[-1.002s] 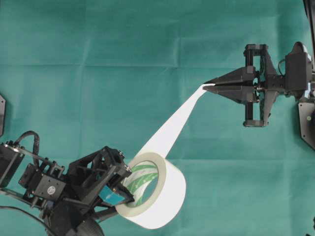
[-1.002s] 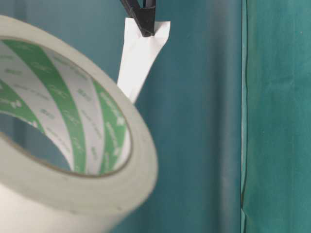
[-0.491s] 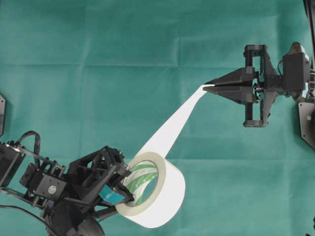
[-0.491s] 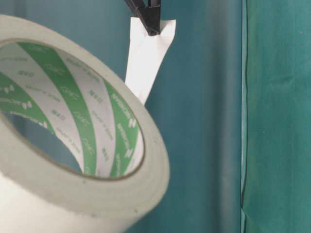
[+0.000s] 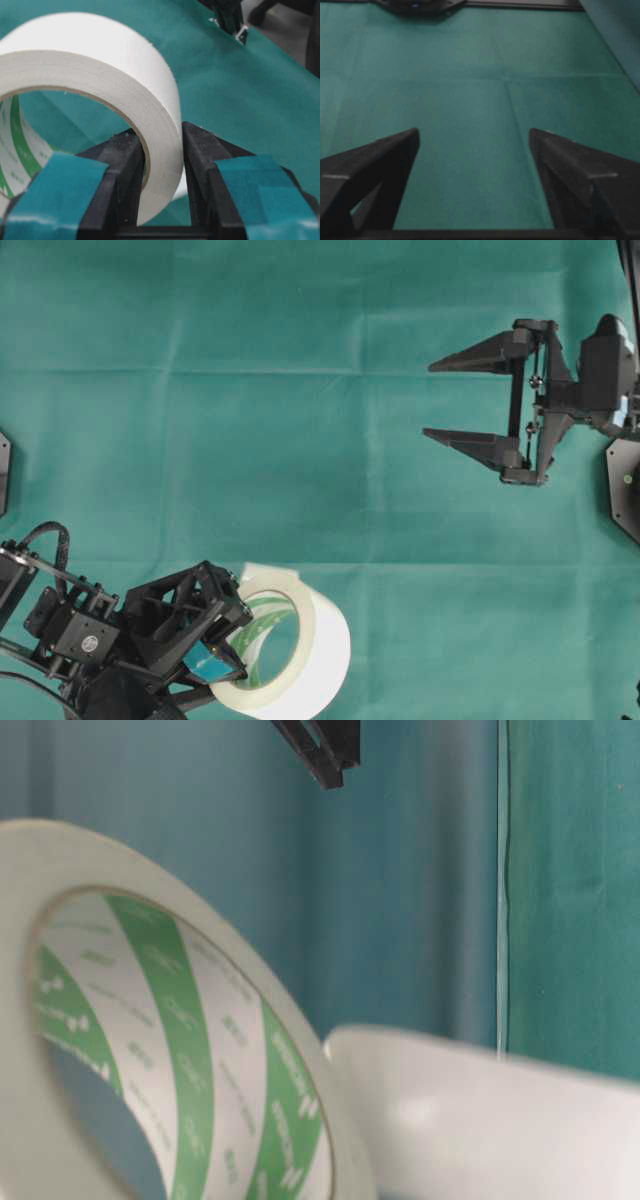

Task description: Peel off the duct tape with your right arm.

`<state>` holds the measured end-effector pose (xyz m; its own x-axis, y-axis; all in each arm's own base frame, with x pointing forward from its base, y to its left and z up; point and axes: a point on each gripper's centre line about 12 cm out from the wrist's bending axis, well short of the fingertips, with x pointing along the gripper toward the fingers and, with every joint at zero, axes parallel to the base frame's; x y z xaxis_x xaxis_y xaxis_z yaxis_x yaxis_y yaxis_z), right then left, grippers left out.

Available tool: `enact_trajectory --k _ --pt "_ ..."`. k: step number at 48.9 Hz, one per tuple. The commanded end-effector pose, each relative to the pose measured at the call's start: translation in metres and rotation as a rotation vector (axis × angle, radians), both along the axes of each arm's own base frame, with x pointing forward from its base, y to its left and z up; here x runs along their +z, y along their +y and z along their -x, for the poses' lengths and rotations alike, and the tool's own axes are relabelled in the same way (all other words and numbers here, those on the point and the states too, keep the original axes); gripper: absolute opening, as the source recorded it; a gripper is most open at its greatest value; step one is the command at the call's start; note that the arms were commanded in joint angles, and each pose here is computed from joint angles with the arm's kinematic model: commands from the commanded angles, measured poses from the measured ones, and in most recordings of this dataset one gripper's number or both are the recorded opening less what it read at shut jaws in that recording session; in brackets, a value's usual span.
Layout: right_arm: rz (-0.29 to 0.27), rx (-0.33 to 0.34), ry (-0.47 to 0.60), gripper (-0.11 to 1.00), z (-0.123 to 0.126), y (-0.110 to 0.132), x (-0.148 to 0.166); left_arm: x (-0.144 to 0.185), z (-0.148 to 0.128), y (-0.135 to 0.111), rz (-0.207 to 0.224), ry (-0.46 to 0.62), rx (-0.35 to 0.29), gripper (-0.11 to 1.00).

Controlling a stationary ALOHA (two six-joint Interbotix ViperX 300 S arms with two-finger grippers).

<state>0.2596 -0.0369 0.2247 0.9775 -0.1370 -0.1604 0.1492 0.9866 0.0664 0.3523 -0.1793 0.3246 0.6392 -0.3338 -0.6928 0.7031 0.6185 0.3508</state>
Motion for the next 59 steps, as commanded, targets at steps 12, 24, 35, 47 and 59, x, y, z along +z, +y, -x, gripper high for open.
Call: enact_trajectory --k 12,24,35,47,59 --pt "-0.018 -0.006 -0.055 0.59 0.011 0.001 0.009 0.016 -0.004 0.017 0.025 -0.058 0.044 0.21" --pt "-0.029 -0.008 -0.054 0.59 0.014 0.002 0.007 0.003 -0.019 0.059 0.017 -0.045 0.157 0.21" --pt "-0.029 -0.008 -0.054 0.59 0.015 0.002 0.007 -0.005 -0.027 0.102 -0.002 -0.023 0.266 0.21" --pt "-0.028 -0.007 -0.046 0.58 0.015 0.002 0.004 0.002 -0.032 0.153 -0.083 -0.059 0.318 0.21" --pt "-0.030 -0.008 -0.045 0.58 0.015 0.002 0.004 -0.001 -0.034 0.199 -0.174 -0.065 0.356 0.21"
